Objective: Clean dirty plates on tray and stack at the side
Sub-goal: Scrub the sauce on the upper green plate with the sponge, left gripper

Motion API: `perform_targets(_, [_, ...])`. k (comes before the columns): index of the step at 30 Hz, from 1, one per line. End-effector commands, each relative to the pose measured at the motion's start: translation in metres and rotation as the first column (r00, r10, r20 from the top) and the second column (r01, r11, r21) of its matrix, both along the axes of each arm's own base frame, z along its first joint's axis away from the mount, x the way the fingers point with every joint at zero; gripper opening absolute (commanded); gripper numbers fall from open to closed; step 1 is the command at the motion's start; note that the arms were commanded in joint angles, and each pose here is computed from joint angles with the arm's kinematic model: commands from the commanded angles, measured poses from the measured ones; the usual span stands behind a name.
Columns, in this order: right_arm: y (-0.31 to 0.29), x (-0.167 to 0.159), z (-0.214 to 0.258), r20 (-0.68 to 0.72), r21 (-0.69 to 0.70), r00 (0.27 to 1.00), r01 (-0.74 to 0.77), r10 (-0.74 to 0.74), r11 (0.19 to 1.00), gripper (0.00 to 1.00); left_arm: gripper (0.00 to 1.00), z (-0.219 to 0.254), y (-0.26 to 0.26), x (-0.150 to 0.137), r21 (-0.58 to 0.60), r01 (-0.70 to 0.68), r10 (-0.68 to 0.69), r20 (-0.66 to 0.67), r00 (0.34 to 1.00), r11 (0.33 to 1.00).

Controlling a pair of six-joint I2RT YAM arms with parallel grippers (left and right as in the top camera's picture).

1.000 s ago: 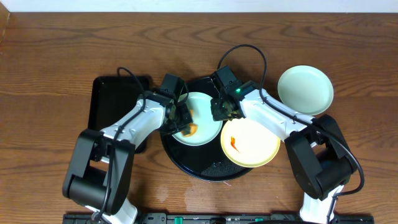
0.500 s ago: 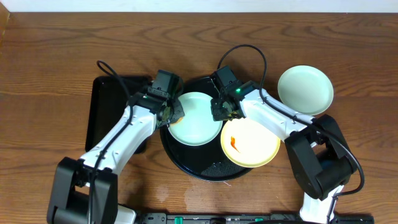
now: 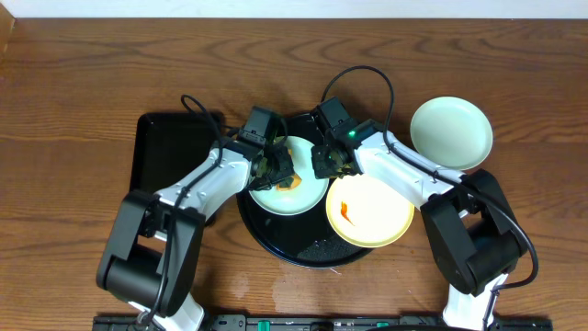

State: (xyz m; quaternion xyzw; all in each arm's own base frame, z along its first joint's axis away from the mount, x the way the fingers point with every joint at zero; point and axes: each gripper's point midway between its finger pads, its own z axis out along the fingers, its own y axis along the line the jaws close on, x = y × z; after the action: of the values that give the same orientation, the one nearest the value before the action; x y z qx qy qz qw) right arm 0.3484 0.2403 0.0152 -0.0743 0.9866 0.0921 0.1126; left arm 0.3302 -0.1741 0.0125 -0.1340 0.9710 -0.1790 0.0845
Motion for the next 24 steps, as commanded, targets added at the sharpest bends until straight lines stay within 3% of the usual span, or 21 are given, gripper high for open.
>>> perform_targets(1, [-0.003, 0.000, 0.000, 0.006, -0.017, 1.000, -0.002, 0.002, 1.000, 0.01, 0.08, -0.013, 0.018, -0.001, 0.081, -0.019, 0.020, -0.012, 1.000, 0.997])
perform_targets(12, [-0.004, -0.001, -0.001, 0.002, -0.020, 1.000, -0.002, 0.002, 1.000, 0.01, 0.08, -0.011, 0.108, 0.002, 0.489, -0.076, 0.066, 0.037, 0.997, 0.869])
perform_targets(18, [-0.004, 0.000, 0.000, 0.006, -0.023, 1.000, 0.007, -0.007, 1.000, 0.01, 0.08, 0.034, 0.105, 0.016, 0.461, -0.119, 0.069, 0.123, 0.990, 0.879])
perform_targets(24, [-0.002, 0.004, 0.002, 0.018, -0.011, 1.000, 0.018, -0.018, 1.000, 0.01, 0.08, 0.117, 0.128, 0.018, 0.471, -0.261, 0.105, 0.332, 0.937, 0.843])
